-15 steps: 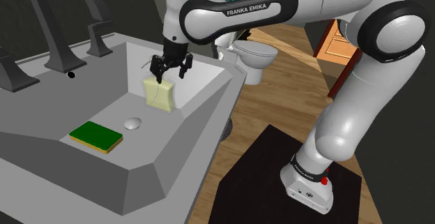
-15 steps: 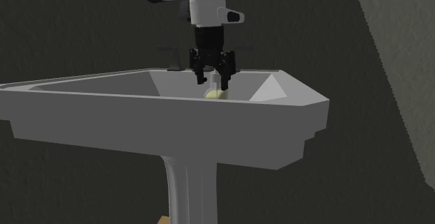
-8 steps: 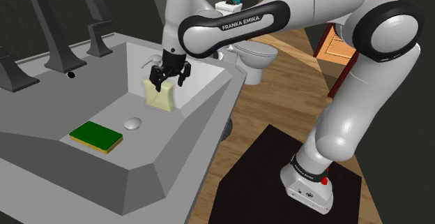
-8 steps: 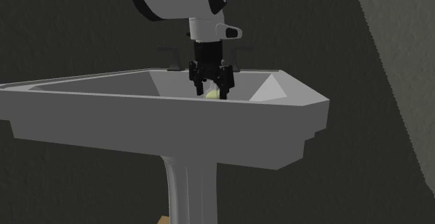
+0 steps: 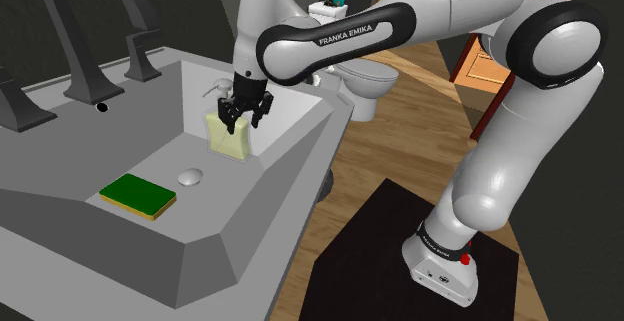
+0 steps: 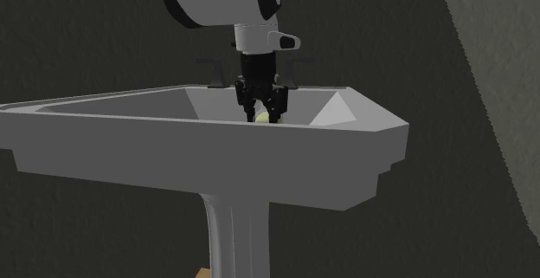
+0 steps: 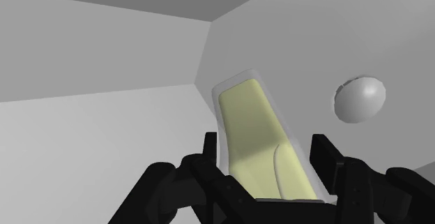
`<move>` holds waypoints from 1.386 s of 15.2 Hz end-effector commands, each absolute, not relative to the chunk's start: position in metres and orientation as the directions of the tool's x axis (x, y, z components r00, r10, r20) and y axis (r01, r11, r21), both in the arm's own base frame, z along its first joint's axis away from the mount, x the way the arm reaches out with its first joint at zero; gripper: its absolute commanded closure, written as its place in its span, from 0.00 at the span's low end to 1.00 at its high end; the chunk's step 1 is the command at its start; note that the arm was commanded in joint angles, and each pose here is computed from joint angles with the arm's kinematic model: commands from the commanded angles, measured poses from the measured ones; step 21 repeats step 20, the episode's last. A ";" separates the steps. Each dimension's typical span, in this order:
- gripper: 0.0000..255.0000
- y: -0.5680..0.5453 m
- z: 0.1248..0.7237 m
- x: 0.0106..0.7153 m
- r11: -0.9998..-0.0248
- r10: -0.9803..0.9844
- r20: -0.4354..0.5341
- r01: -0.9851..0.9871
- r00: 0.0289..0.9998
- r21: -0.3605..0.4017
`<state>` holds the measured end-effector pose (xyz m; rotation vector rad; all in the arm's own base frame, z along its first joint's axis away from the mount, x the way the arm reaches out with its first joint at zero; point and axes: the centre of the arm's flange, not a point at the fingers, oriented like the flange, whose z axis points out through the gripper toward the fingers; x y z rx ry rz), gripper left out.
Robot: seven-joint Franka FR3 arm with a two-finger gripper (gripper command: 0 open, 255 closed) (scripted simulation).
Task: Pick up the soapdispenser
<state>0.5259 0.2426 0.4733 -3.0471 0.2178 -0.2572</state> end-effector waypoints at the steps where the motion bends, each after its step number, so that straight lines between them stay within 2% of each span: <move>1: 1.00 0.242 0.472 0.526 -0.987 -0.148 0.159 -0.135 0.976 -0.087; 21: 1.00 0.243 0.552 0.527 -0.987 -0.148 0.159 -0.135 0.976 -0.087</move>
